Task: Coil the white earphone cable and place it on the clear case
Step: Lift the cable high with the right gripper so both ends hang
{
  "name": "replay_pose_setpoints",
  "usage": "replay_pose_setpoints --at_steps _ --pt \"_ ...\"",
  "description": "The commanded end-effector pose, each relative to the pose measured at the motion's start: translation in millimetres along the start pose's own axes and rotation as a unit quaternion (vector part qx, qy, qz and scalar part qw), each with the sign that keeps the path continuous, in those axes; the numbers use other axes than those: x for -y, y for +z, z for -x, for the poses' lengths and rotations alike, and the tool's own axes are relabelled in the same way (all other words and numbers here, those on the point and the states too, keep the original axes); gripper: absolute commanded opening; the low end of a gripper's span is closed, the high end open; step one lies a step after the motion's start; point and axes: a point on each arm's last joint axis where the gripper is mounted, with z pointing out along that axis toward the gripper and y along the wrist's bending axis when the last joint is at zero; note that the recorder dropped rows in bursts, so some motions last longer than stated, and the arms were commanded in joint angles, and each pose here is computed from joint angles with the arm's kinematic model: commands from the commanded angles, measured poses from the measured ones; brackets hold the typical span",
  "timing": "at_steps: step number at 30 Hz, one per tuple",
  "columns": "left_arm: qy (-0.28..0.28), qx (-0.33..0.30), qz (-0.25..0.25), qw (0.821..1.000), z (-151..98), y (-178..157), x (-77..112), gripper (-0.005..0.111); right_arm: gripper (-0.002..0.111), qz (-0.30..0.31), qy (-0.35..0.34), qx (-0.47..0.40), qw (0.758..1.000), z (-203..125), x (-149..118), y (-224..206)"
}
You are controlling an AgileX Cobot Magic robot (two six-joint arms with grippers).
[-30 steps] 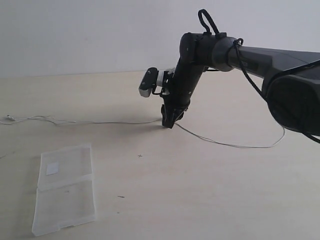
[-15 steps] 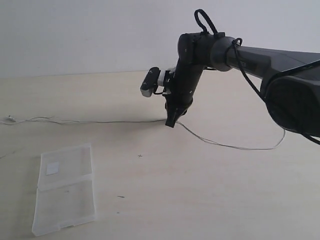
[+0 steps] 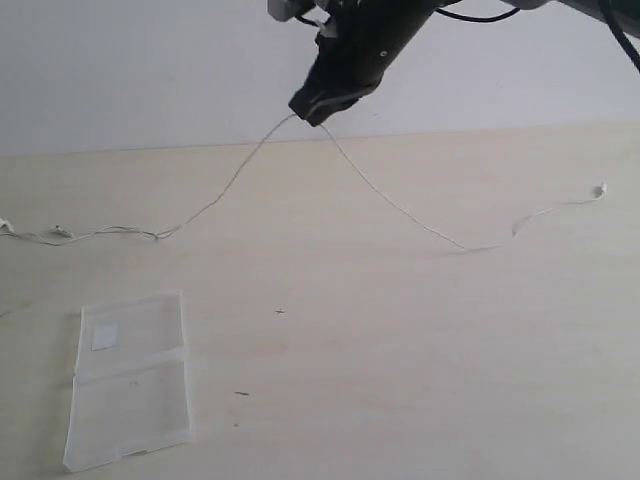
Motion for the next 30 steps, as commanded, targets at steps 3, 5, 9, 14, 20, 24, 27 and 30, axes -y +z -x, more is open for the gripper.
replay_pose_setpoints --at_steps 3,5,9,14,20,24,27,30 --pt "-0.001 0.002 -0.004 1.0 -1 0 0.3 0.0 0.0 0.109 0.04 0.072 0.991 6 -18 -2" --pt "-0.001 0.002 -0.004 1.0 -1 0 0.3 0.0 0.0 0.131 0.04 0.08 0.987 -1 -22 -6" --pt "-0.001 0.002 -0.004 1.0 -1 0 0.3 0.0 0.0 0.149 0.042 0.112 0.982 -14 -22 -23" --pt "-0.001 0.002 -0.004 1.0 -1 0 0.3 0.0 0.0 0.118 0.05 0.177 0.976 -36 -16 -64" --pt "-0.001 0.002 -0.004 1.0 -1 0 0.3 0.0 0.0 0.105 0.056 0.322 0.939 -62 -15 -105" --pt "-0.001 0.002 -0.004 1.0 -1 0 0.3 0.0 0.0 0.104 0.071 0.367 0.922 -73 -20 -105" --pt "-0.001 0.002 -0.004 1.0 -1 0 0.3 0.0 0.0 0.104 0.074 0.362 0.923 -75 -21 -102" --pt "0.013 0.004 0.001 1.0 0 0 -0.5 0.0 0.0 0.108 0.083 0.376 0.917 -72 -21 -103"
